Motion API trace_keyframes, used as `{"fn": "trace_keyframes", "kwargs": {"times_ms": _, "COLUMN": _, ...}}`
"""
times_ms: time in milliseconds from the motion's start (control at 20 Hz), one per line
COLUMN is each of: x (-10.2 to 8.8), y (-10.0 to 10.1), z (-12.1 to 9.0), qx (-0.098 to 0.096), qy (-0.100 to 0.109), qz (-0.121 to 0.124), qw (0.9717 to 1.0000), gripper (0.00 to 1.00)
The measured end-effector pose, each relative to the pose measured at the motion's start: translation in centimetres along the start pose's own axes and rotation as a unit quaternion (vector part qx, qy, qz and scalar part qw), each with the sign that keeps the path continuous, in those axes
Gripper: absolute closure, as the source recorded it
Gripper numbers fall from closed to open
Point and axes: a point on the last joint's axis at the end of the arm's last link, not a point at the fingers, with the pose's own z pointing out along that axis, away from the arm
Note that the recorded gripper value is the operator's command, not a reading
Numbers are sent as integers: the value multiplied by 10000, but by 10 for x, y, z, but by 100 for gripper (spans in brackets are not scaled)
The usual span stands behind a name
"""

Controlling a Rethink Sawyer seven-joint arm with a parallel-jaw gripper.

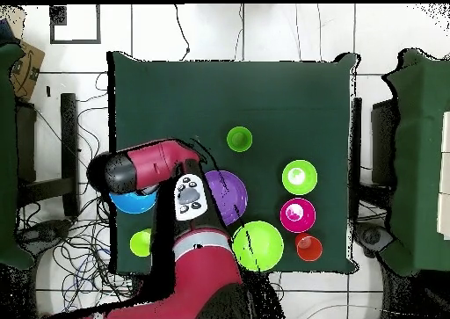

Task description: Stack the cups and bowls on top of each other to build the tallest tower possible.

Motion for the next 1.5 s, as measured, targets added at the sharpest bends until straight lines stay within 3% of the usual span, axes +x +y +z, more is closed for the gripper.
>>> {"fn": "trace_keyframes", "kwargs": {"times_ms": 850, "x": 13, "y": 13, "z": 35, "qx": -217, "qy": 213, "qz": -41, "qw": 9995, "gripper": 0}}
{"fn": "trace_keyframes", "kwargs": {"times_ms": 1500, "x": 16, "y": 21, "z": 63, "qx": -185, "qy": -15, "qz": -33, "qw": 9998, "gripper": 0}}
